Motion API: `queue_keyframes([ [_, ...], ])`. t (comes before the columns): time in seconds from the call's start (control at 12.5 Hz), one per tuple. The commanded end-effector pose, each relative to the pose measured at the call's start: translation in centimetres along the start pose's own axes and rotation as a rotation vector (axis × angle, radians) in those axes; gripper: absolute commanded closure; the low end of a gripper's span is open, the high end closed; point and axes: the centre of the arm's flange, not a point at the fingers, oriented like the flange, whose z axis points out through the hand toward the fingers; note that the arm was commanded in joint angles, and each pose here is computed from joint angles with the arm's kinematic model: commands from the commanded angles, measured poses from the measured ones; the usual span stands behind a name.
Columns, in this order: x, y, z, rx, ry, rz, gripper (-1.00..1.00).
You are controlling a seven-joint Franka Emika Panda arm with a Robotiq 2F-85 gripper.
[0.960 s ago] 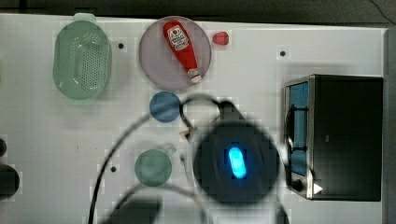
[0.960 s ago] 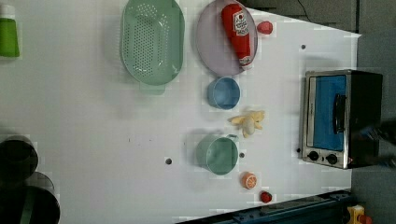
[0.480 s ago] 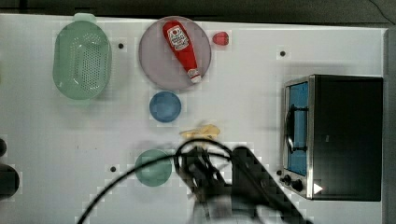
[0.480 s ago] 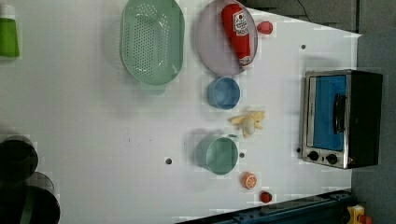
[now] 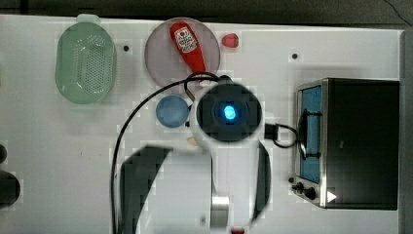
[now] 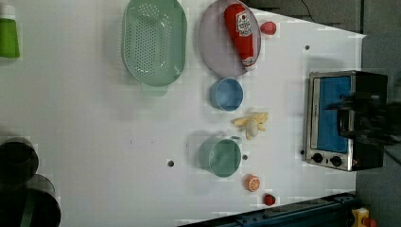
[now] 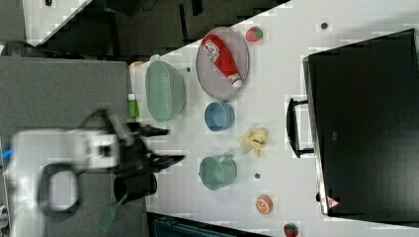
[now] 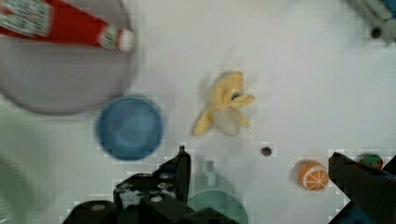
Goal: Pick banana from table and place on oven.
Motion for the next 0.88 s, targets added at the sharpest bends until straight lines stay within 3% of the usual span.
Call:
queue_keyframes([
  [0.08,0.6,-0.5,5.1,-0.009,0.011,-0.03,-1.0],
  [0.56,0.8,-1.1,18.2,0.031,0.035,0.006,-1.0],
  [0.88,-1.0,-2.4,24.7,0.004,0.001,0.11,-1.0],
])
